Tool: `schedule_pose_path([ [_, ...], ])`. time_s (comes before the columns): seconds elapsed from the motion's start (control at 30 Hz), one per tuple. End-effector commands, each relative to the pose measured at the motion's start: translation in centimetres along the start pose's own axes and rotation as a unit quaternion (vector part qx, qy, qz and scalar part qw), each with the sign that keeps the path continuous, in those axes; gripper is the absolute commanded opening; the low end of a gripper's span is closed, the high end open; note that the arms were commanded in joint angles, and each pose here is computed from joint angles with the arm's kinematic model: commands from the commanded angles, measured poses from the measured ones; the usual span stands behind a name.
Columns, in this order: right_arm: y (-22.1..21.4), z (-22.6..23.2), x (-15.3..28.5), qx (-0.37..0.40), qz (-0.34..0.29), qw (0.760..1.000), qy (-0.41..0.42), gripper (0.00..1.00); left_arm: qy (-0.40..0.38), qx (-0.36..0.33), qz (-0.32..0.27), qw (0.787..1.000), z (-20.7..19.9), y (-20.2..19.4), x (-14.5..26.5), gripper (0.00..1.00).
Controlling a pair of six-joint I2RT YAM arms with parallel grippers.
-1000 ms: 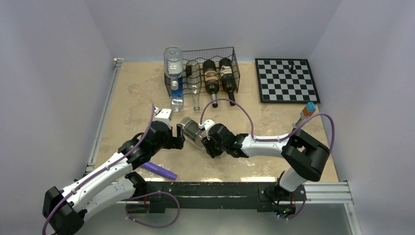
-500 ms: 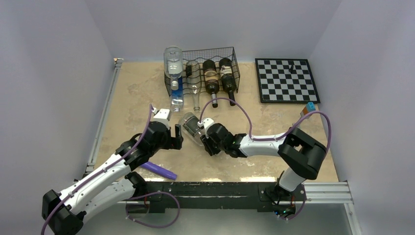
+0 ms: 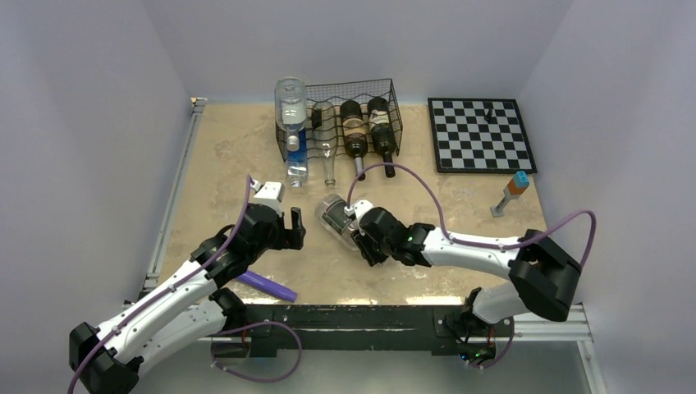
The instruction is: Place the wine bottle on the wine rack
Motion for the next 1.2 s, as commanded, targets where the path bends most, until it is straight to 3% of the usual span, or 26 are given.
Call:
schedule_pose_path([
  [0.0,5.4,0.1,3.9,-0.025,-0.146,0.989,0.0,0.0,-0.005,0.006,-0.041,0.999,-0.4,2.0,0.8,0.96],
  [0.37,7.9,-1.1,10.1,-0.049,-0.237,0.97,-0.022,0.0,0.0,0.017,-0.068,0.998,-0.2,2.5,1.3,0.95],
  [0.63,14.4,-2.3,13.0,-0.054,-0.306,0.949,-0.06,0.0,-0.012,0.03,-0.105,0.994,-0.2,3.8,2.9,0.95],
  [0.9,23.2,-5.8,12.5,-0.126,-0.354,0.925,-0.06,0.0,-0.024,0.038,-0.136,0.99,-0.2,5.6,5.6,0.96],
  [1.17,30.1,-8.4,7.8,-0.205,-0.399,0.893,-0.03,0.0,-0.025,0.059,-0.138,0.988,0.1,6.1,7.4,0.96],
])
Point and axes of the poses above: each gripper's point midway between its finger pads, its own x axis back along the fingers, its own z axis along the line the jaws close on, y = z × x, the point moved 9 cm from there along x, back along the fingers, and after that the axes turned 4 degrees about x, right-handed, at the moved point
